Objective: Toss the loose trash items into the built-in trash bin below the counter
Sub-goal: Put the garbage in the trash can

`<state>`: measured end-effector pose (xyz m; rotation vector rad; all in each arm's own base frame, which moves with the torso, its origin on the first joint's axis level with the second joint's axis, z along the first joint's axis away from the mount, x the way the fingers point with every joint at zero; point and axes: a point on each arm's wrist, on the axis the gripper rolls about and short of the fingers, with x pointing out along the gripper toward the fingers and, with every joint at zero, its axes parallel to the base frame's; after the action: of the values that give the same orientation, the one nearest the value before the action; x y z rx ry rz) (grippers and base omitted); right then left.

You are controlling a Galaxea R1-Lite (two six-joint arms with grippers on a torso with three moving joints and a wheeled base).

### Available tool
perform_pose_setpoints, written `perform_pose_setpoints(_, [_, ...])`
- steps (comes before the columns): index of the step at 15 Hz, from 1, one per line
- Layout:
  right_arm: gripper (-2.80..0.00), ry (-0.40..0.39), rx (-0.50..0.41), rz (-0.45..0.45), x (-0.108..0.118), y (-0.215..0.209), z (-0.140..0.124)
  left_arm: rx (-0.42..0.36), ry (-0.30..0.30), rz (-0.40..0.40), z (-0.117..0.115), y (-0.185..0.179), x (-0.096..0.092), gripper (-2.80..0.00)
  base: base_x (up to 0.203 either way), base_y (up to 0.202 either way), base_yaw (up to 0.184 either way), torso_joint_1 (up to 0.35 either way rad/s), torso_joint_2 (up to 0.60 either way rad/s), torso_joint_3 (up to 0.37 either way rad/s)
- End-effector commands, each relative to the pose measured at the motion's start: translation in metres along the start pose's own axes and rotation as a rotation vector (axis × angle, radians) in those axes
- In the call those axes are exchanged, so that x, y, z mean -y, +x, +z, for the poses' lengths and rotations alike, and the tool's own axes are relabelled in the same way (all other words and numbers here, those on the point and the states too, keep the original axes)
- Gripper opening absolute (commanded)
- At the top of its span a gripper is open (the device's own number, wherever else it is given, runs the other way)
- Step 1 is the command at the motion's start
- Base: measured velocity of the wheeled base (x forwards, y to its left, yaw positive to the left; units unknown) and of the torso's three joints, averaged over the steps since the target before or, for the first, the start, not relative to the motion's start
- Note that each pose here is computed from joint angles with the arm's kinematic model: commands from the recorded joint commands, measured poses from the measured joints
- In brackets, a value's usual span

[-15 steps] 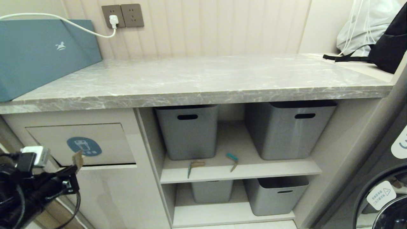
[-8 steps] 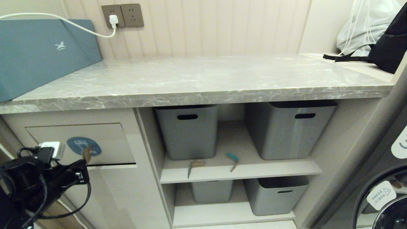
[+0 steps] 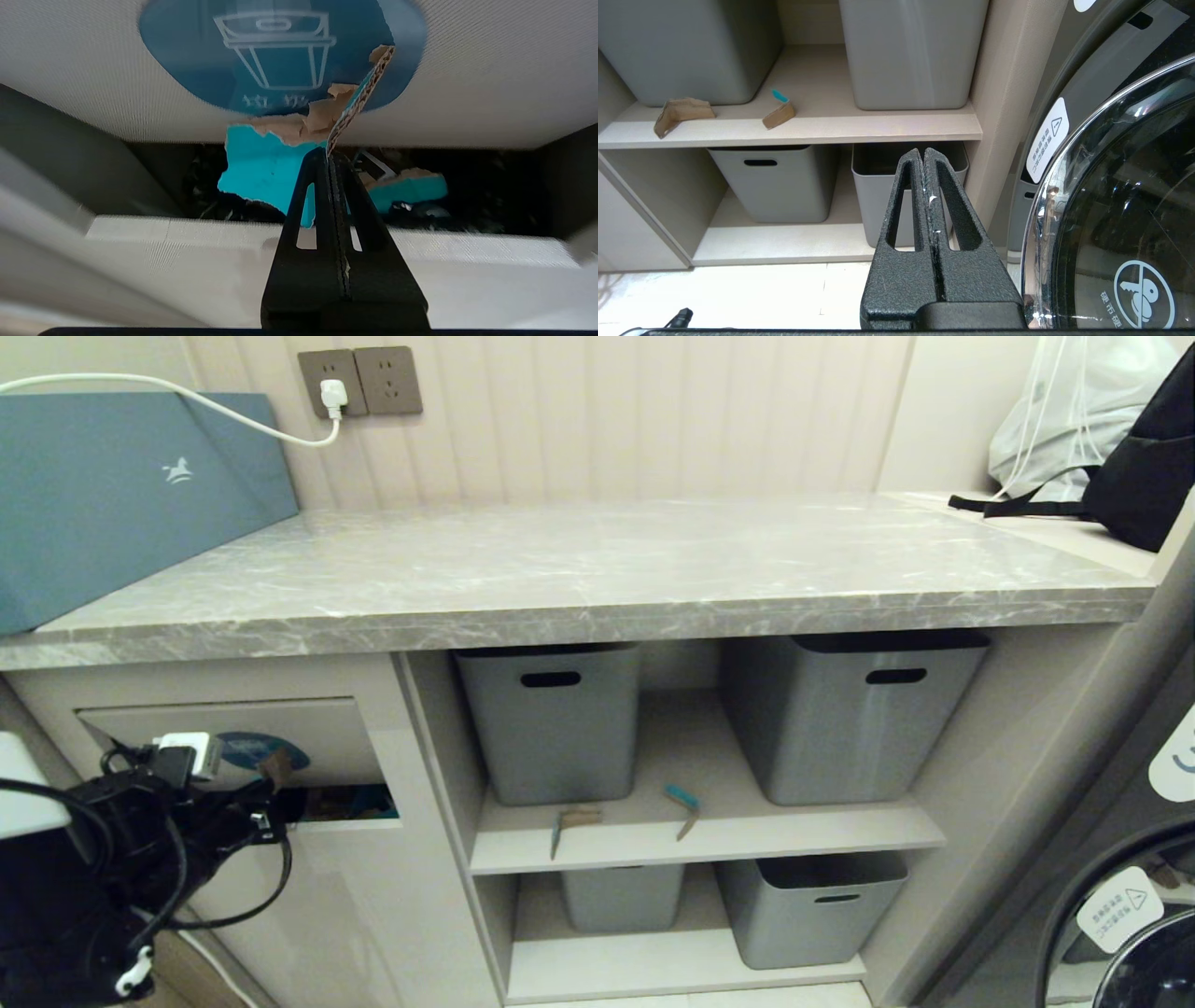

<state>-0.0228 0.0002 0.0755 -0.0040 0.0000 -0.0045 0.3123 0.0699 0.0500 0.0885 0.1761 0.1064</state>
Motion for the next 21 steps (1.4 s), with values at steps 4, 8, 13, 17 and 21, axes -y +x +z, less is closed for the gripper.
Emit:
perform_pose_setpoints(4, [-2.80,-0.001,0.000,0.000,0.000,0.000,0.000,-0.013,0.010,-0.018,-0.014,0.019,0.005,-2.80,0.000,0.000,0.000,0.000,0.00,0.000])
perform_pose_setpoints(8, [-2.80,-0.001,0.000,0.000,0.000,0.000,0.000,0.010,0.018,-0.023,-0.018,0.038,0.007,-2.80,0.000,0.000,0.000,0.000,0.00,0.000])
perform_pose_setpoints(13, [-2.80,-0.001,0.000,0.001,0.000,0.000,0.000,0.041,0.023,-0.024,-0.020,0.055,0.008,-2.80,0.000,0.000,0.000,0.000,0.00,0.000])
perform_pose_setpoints(17, [-2.80,-0.001,0.000,0.000,0.000,0.000,0.000,0.050,0.024,-0.021,-0.020,0.059,0.008,-2.80,0.000,0.000,0.000,0.000,0.00,0.000])
perform_pose_setpoints(21, [-2.80,-0.001,0.000,0.001,0.000,0.000,0.000,0.047,0.022,-0.022,-0.021,0.059,0.008,-2.80,0.000,0.000,0.000,0.000,0.00,0.000])
